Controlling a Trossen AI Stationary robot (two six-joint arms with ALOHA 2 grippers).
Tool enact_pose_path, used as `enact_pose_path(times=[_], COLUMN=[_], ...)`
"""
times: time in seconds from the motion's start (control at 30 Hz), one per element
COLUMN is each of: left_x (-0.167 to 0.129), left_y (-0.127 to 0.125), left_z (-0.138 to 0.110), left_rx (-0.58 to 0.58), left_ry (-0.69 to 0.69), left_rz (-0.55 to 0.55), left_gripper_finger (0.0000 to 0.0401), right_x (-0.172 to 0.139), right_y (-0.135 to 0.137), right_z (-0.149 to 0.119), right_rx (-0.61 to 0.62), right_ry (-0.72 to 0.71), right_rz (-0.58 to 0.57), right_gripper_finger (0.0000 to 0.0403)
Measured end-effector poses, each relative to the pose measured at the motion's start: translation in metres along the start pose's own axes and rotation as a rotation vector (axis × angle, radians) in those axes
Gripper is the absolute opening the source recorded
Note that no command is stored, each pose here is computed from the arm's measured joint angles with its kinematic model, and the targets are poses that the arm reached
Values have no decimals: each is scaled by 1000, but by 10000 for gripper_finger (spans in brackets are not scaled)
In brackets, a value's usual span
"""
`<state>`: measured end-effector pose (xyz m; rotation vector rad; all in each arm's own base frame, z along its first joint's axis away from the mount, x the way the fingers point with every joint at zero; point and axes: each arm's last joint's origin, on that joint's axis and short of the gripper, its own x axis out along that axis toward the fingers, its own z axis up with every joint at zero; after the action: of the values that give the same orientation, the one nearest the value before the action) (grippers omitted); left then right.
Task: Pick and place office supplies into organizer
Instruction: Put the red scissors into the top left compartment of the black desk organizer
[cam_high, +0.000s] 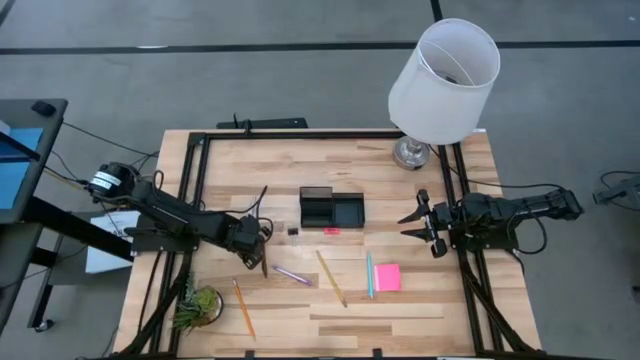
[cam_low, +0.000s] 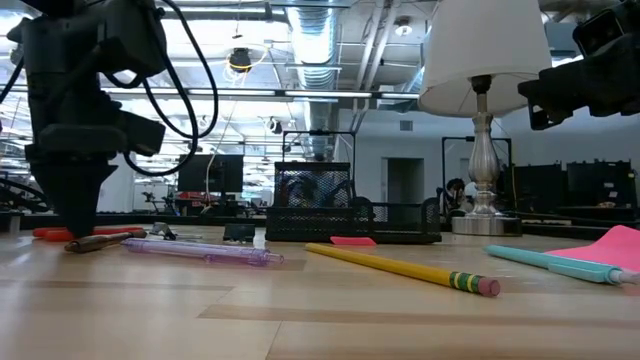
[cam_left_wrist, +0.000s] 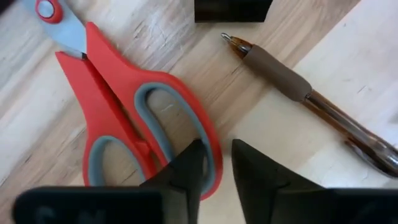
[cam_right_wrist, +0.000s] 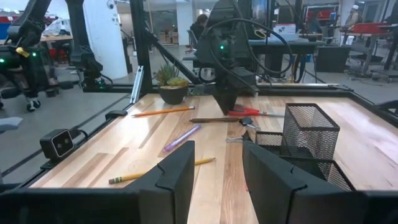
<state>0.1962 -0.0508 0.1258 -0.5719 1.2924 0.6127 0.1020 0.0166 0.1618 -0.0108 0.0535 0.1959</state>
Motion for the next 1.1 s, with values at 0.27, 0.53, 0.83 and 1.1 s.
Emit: enact_pose_path(times=[0.27,0.53,0.83,1.1], left_x=[-13,-91,-180,-200], left_y=[-11,-37,-60,-54], left_z=[11,43,89,119], left_rx=[-21,108,158,319], left_ry=[-38,-149,-432,-287], left_rz=[43,136,-20,-332], left_gripper_finger=[13,6,6,6], right_x=[0,0,0,0], right_y=[0,0,0,0], right_z=[0,0,0,0], right_rx=[0,0,0,0], right_ry=[0,-1,-1,-4], right_rz=[0,0,0,0], right_gripper_finger=[127,127,127,127])
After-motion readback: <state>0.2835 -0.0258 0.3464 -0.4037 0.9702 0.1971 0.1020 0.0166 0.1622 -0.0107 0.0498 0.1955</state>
